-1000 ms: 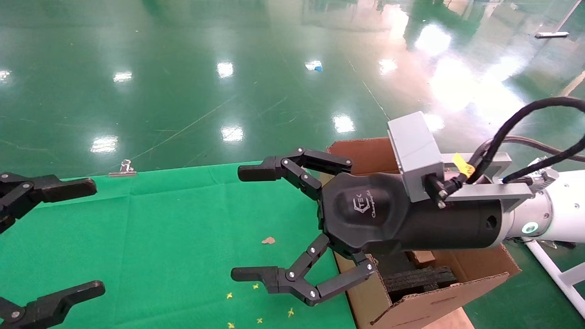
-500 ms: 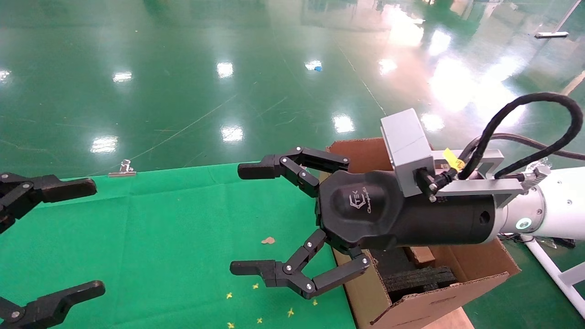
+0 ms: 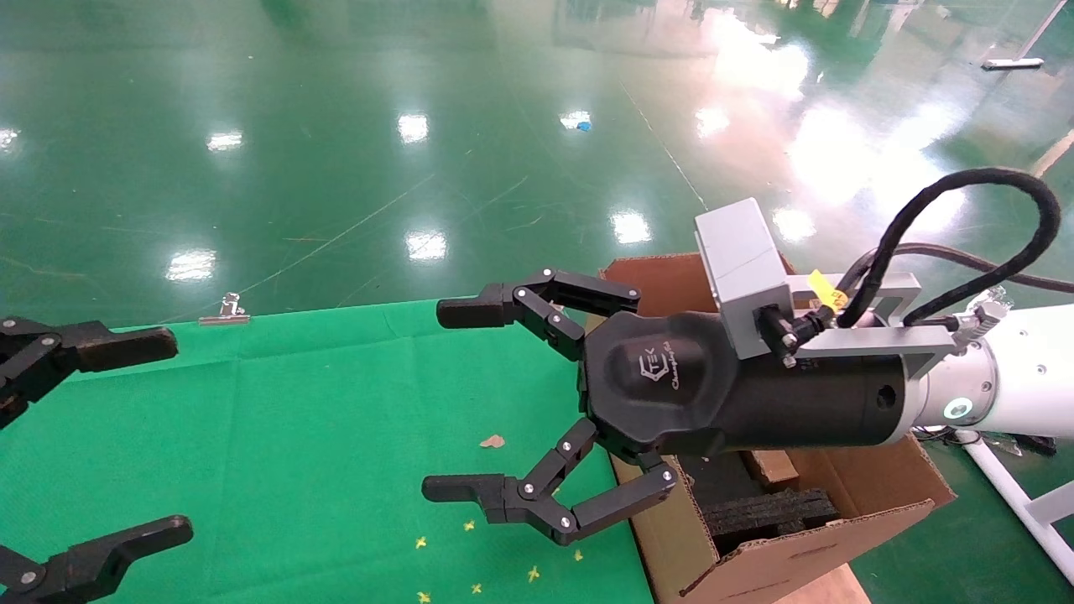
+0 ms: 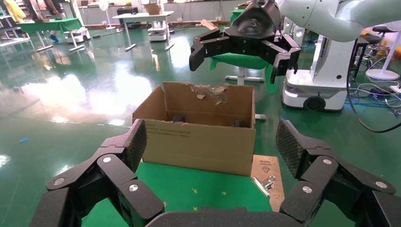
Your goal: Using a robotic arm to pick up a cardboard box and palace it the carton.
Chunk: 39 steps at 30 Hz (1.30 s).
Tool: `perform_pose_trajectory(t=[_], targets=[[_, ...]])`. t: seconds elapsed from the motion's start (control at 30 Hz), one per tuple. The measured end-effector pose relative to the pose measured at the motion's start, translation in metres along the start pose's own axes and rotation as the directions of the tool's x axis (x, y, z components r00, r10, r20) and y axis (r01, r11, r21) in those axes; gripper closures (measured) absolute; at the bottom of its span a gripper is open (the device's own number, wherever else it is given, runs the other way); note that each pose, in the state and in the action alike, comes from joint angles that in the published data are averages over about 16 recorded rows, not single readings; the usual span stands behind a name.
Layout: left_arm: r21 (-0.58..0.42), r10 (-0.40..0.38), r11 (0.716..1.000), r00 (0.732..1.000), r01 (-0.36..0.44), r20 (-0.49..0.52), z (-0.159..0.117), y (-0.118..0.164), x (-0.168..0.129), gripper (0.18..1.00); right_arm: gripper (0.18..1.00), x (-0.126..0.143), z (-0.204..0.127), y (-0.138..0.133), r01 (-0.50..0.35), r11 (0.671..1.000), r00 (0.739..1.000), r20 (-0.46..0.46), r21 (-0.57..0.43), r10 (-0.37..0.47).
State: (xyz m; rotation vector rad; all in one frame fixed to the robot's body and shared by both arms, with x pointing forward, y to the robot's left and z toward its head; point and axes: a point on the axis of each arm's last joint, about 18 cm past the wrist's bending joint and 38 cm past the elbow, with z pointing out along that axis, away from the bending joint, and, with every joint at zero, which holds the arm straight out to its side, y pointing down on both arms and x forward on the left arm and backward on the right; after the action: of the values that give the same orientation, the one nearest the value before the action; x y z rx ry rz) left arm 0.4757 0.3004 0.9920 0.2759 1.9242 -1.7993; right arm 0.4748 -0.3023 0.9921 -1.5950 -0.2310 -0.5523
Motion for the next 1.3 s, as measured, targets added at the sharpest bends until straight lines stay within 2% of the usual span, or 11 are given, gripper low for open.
perform_pose_trajectory(t=[1.3], targets=[[0.0, 0.0, 1.0, 1.0, 0.0, 0.0, 0.0, 0.0, 0.0, 0.184, 0.178, 0.0008, 0.0003, 0.0004, -0.002, 1.0, 1.0, -0.001, -0.001, 0.002]])
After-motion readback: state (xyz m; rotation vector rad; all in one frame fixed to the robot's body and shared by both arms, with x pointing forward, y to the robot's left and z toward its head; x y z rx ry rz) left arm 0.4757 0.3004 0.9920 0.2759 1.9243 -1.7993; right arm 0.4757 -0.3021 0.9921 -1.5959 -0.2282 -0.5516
